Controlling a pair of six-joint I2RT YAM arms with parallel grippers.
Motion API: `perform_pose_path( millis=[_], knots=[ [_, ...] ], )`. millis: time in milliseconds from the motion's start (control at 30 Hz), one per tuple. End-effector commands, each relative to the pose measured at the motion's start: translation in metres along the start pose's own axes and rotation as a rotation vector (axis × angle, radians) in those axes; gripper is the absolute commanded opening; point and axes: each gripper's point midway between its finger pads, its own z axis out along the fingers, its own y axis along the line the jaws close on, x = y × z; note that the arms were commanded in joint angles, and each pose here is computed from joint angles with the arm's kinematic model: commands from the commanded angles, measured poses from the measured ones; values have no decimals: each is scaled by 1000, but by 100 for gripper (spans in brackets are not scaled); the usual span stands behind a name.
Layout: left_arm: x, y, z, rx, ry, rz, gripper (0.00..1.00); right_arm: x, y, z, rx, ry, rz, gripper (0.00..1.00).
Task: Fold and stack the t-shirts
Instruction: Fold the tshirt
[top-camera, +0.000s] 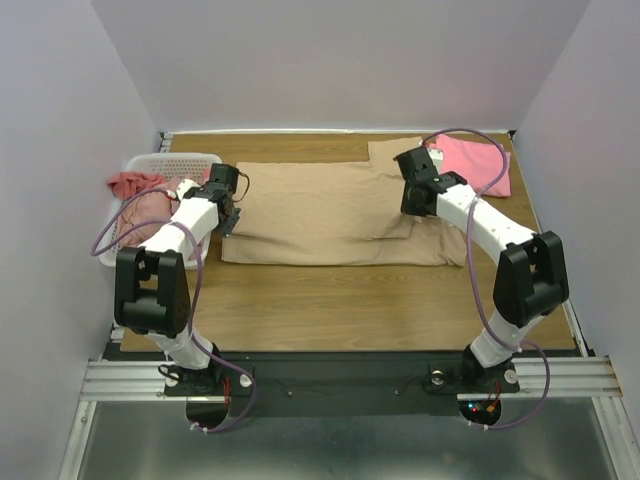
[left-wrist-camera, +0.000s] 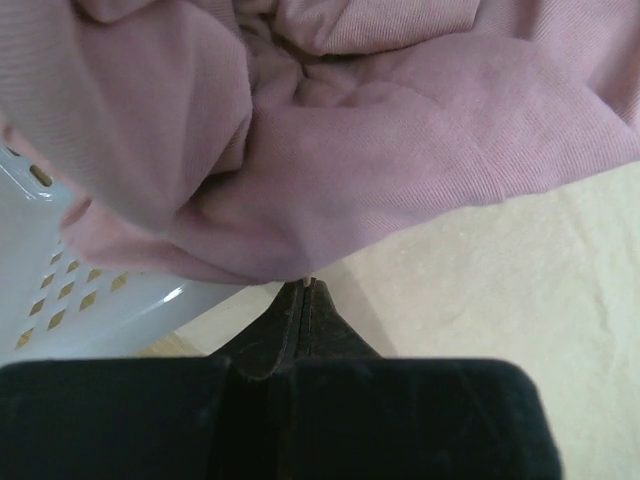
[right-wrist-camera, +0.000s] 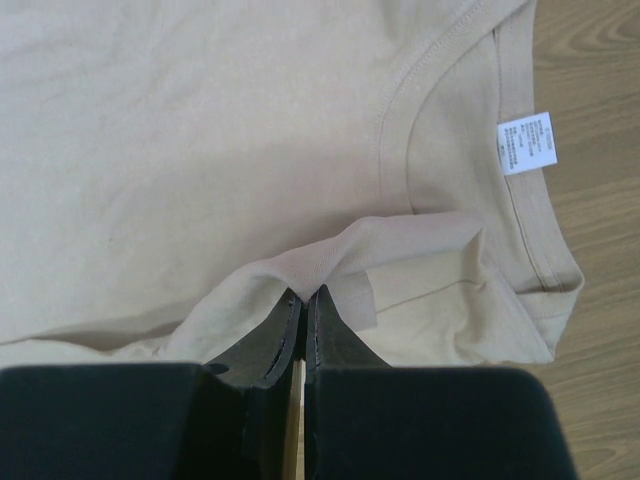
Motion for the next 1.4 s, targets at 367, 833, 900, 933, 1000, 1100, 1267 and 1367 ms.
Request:
perform_pose_path(
  millis=[367,833,900,933,1000,1100,1267,1367],
  knots=[
    [-26,-20,-12,27,-59,-6,75,-42,26,39,-14,-42,15,52],
    [19,-37,-53,214,16,127,79,40,24,7,-196,132,80,100],
    [28,-38,-54,218,21,149,80,43,32,8,-241,140,85,100],
    [36,-39,-56,227,29,167,80,45,35,9,-257,144,88,100],
    [43,-39,-56,229,33,185,80,48,44,15,-293,153,90,100],
    [53,-36,-53,219,44,213,79,43,50,21,-298,143,96,100],
    [62,-30,-46,201,53,235,80,41,54,38,-277,143,84,100],
    [63,-28,-44,192,57,243,79,47,51,46,-244,152,90,100]
  ],
)
